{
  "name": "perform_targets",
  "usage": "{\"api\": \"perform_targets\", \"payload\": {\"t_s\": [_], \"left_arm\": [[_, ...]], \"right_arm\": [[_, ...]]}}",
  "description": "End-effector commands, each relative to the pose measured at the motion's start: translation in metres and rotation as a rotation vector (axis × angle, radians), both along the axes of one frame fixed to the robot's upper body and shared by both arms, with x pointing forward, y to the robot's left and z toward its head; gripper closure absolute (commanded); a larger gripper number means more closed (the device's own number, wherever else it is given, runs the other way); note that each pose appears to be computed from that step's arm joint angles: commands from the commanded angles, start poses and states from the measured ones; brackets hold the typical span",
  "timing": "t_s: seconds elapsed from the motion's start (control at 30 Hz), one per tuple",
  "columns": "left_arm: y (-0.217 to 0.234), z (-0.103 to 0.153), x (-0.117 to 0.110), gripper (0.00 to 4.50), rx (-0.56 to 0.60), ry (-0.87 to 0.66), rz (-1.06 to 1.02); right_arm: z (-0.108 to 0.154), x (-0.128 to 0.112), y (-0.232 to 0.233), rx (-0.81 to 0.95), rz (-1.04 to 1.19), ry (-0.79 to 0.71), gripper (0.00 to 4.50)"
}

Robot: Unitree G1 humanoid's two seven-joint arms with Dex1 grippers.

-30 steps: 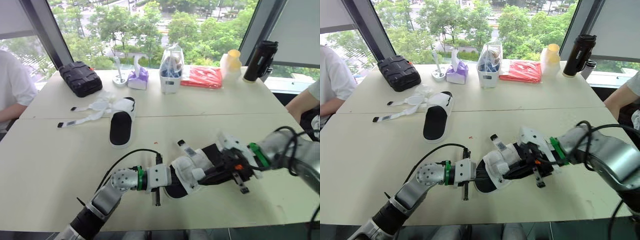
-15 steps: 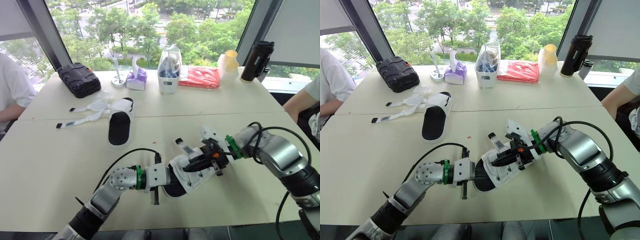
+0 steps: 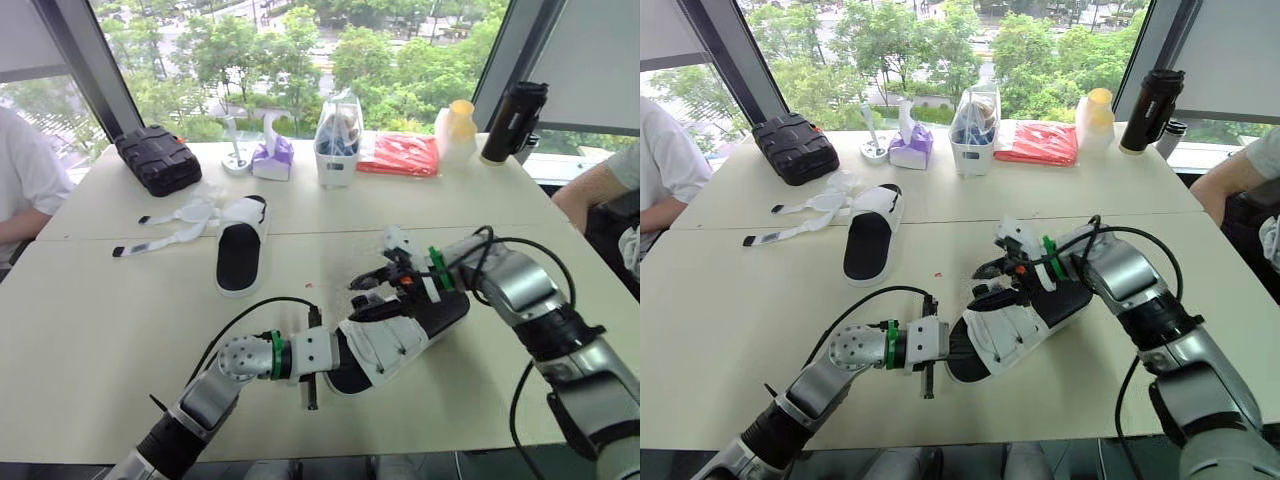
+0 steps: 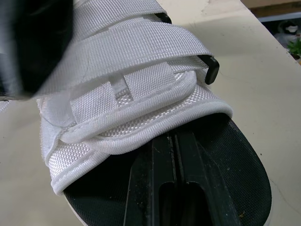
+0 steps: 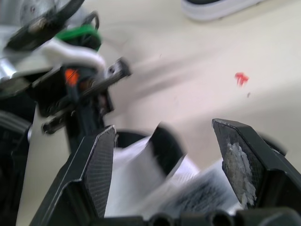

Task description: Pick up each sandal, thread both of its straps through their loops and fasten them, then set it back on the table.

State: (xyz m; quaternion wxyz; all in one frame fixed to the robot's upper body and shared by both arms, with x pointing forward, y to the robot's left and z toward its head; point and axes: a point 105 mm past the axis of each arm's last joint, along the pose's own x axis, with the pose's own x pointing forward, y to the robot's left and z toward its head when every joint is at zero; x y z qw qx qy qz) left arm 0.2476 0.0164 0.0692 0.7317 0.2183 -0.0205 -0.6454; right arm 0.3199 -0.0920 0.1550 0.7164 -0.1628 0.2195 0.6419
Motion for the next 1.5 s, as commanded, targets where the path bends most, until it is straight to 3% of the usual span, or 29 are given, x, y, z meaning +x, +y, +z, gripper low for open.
{"api": "perform_targets", "payload": {"t_s": [0.03, 0.23, 0.27, 0.37, 0.5, 0.57, 0.7, 1.1, 1.27, 1.5], "left_arm": [[0.011, -0.033, -0.004, 4.50, 0.112, 0.088, 0.028], [0.012, -0.033, -0.004, 4.50, 0.113, 0.082, 0.029], [0.012, -0.033, -0.004, 4.50, 0.113, 0.082, 0.030], [0.012, -0.033, -0.004, 4.50, 0.114, 0.081, 0.031], [0.011, -0.034, -0.004, 4.50, 0.116, 0.078, 0.029], [0.011, -0.034, -0.004, 4.50, 0.118, 0.076, 0.026], [0.011, -0.035, -0.006, 4.50, 0.141, 0.069, -0.007], [0.014, -0.041, -0.010, 4.50, 0.215, 0.068, -0.075], [0.014, -0.041, -0.010, 4.50, 0.225, 0.062, -0.090], [0.013, -0.042, -0.011, 4.50, 0.231, 0.064, -0.099]], "right_arm": [[0.008, 0.000, -0.002, -0.011, 0.033, -0.011, 0.98], [-0.001, -0.005, -0.007, -0.056, 0.066, 0.064, 0.98], [-0.001, -0.006, -0.008, -0.057, 0.071, 0.073, 1.21], [0.002, -0.009, -0.007, -0.052, 0.083, 0.091, 2.31], [0.007, -0.009, -0.004, -0.045, 0.101, 0.075, 4.48], [0.009, -0.009, -0.002, -0.042, 0.108, 0.067, 4.48], [0.039, -0.021, 0.008, -0.005, 0.221, -0.006, 4.48], [0.077, -0.051, 0.012, 0.005, 0.397, -0.092, 4.48], [0.079, -0.047, 0.015, 0.003, 0.402, -0.114, 4.48], [0.057, -0.027, 0.020, -0.039, 0.376, -0.112, 4.48]]}}
